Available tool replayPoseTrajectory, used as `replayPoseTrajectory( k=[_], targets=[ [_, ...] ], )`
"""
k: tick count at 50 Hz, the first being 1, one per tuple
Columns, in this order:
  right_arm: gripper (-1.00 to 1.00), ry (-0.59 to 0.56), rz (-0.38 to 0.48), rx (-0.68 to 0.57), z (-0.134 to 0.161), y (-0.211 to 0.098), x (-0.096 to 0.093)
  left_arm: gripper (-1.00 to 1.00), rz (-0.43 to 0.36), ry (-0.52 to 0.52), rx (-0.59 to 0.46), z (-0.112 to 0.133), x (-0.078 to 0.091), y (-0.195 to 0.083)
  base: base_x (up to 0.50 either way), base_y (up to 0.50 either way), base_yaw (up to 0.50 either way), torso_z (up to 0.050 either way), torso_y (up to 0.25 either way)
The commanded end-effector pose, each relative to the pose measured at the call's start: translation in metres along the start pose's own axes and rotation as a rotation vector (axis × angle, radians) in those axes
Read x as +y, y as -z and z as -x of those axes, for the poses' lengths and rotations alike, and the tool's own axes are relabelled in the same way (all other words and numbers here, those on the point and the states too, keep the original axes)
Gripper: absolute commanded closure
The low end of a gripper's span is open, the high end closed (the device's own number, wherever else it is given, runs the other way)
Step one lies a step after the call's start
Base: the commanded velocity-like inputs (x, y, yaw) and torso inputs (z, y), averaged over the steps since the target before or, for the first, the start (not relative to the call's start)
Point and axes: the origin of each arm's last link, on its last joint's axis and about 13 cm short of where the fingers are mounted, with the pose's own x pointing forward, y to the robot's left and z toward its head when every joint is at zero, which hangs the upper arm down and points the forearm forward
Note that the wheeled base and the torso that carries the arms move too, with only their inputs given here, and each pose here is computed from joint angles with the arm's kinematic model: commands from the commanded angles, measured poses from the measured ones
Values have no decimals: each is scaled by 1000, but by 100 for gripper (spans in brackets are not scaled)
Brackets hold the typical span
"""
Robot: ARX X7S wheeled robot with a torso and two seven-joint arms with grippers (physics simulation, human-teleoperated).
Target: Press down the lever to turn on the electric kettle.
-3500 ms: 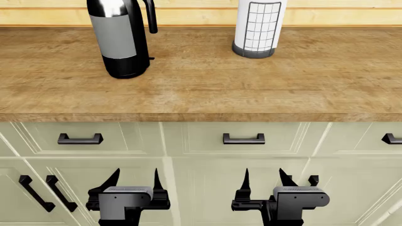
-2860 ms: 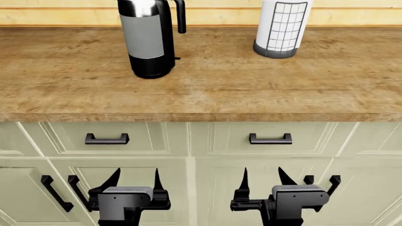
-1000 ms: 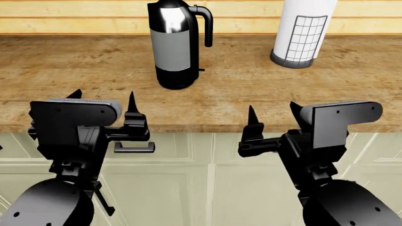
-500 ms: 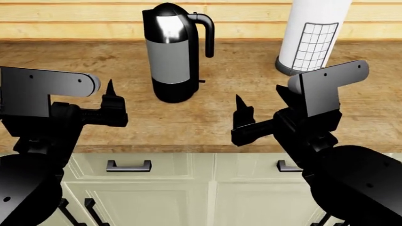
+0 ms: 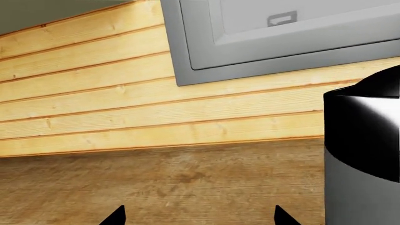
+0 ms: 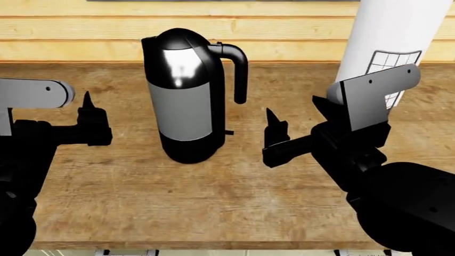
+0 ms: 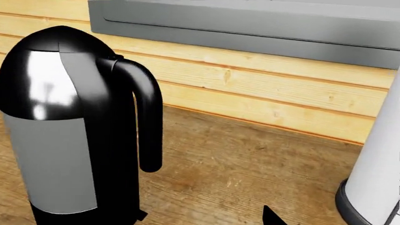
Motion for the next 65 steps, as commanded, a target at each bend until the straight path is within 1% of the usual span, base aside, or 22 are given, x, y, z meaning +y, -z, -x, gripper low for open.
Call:
replayPoseTrajectory(
  k=[1,10,18,19,24,28,36,43,47,65],
  targets=[
    [-100,15,6,30,2,3,-1,-100,3,-74,21,7,10,0,500,4,0,0,0],
    [-100,20,21,67,1,4,1,-100,9,-94,15,12,13,0,500,14,0,0,1],
    [-100,91,24,111,1,4,-1,-100,10,-100,2,16,15,-1,0,0,0,0,0],
    [100,100,25,118,1,5,-2,-100,10,-101,1,16,15,-1,0,0,0,0,0],
    [100,112,34,115,3,3,-1,-100,13,-103,0,17,15,-1,0,0,0,0,0],
    [100,80,58,116,4,2,2,-100,15,-105,0,17,16,-1,0,0,0,0,0],
    [100,24,94,148,1,14,12,-100,17,-108,-1,18,17,-1,0,0,0,0,0],
    [100,-65,80,193,-1,19,28,-100,20,-112,-1,19,18,0,0,0,0,0,0],
    [100,-102,71,195,-2,19,34,-100,23,-117,0,21,20,1,0,0,0,0,0],
    [100,-177,50,192,-11,21,45,-100,27,-123,4,23,21,3,0,0,0,0,0]
  ],
)
